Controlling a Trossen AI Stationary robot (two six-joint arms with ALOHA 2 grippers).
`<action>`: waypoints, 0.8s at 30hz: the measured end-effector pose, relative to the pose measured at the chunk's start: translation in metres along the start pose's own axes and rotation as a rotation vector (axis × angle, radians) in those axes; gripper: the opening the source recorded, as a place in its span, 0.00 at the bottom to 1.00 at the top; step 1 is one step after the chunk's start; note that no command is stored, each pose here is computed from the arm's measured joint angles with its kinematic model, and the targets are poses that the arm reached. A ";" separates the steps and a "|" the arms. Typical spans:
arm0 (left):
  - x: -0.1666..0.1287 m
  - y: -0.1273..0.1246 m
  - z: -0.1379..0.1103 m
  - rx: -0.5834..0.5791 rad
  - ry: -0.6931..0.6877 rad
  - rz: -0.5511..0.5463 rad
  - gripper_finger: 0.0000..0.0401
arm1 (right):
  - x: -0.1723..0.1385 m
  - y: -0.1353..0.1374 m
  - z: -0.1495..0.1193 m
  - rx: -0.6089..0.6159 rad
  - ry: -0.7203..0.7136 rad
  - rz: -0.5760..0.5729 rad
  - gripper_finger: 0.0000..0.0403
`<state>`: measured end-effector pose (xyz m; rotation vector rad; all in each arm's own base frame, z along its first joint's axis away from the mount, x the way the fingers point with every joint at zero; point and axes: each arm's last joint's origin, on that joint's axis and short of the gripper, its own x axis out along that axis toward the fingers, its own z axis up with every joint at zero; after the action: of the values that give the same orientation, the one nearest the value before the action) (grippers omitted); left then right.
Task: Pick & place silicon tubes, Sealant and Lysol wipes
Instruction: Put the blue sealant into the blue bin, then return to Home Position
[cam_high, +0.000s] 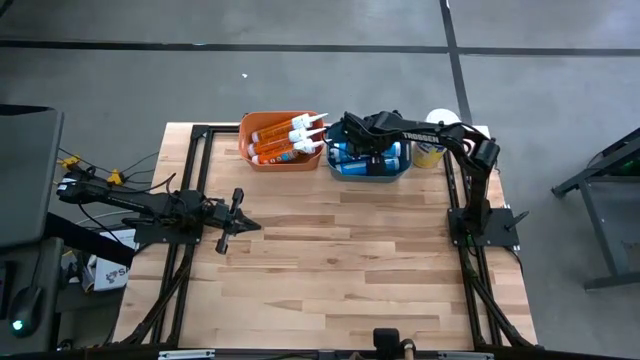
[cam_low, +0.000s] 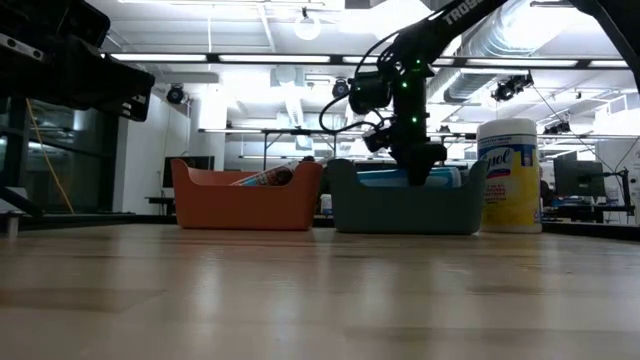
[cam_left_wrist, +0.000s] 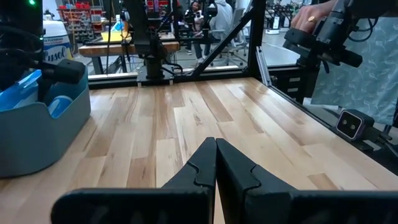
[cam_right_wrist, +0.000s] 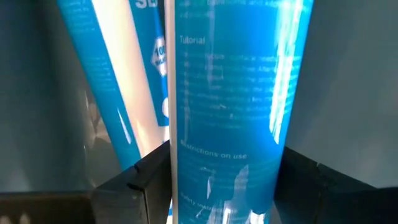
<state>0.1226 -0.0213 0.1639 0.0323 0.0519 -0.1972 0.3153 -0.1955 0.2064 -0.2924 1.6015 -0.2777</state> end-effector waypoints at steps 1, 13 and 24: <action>0.000 0.000 0.000 0.000 0.000 0.000 0.00 | 0.000 0.000 0.000 0.002 -0.001 0.001 0.52; 0.000 0.000 -0.001 0.000 0.007 -0.003 0.00 | -0.001 0.000 0.000 0.063 -0.009 0.009 0.69; 0.000 0.000 -0.001 0.002 0.009 -0.003 0.00 | -0.001 0.002 -0.002 0.119 0.023 0.018 0.69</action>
<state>0.1225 -0.0213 0.1630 0.0349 0.0606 -0.2004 0.3129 -0.1929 0.2070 -0.1834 1.6025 -0.3621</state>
